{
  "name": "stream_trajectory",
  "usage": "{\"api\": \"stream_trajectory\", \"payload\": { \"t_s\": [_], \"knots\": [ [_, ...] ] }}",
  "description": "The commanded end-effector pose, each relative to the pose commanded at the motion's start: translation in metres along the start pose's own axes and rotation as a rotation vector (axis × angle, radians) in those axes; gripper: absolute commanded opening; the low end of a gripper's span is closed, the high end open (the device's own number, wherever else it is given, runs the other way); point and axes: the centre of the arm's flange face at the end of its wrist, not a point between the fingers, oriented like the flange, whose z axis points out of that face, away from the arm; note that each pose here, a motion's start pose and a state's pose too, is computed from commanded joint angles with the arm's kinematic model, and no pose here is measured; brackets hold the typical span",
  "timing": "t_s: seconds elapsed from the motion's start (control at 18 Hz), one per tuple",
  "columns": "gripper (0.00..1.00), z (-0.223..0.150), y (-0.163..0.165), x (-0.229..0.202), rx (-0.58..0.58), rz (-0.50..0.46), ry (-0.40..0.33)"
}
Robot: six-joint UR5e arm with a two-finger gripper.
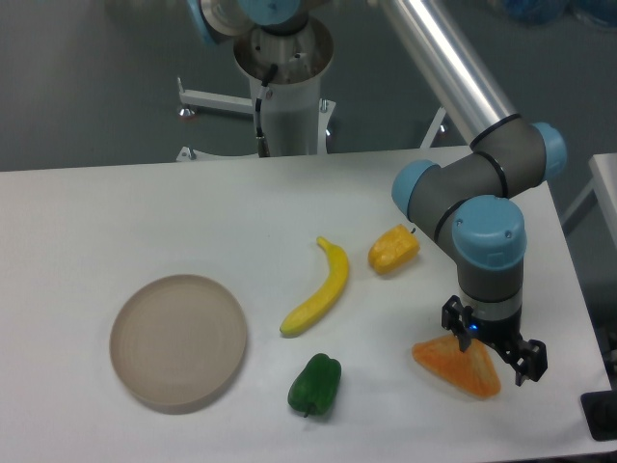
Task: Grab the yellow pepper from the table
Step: 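Move the gripper from the orange triangle over to the yellow pepper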
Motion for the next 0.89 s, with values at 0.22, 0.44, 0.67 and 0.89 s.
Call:
{"api": "stream_trajectory", "payload": {
  "t_s": [0.22,0.44,0.67,0.89],
  "knots": [
    [1.00,-0.001,0.001,0.002,-0.001,0.000,0.003],
    [1.00,-0.004,0.002,0.005,-0.010,0.001,0.006],
    [1.00,-0.017,0.010,0.027,-0.020,0.012,0.041],
    [1.00,-0.027,0.023,0.062,-0.039,0.023,0.100]
  ]
}}
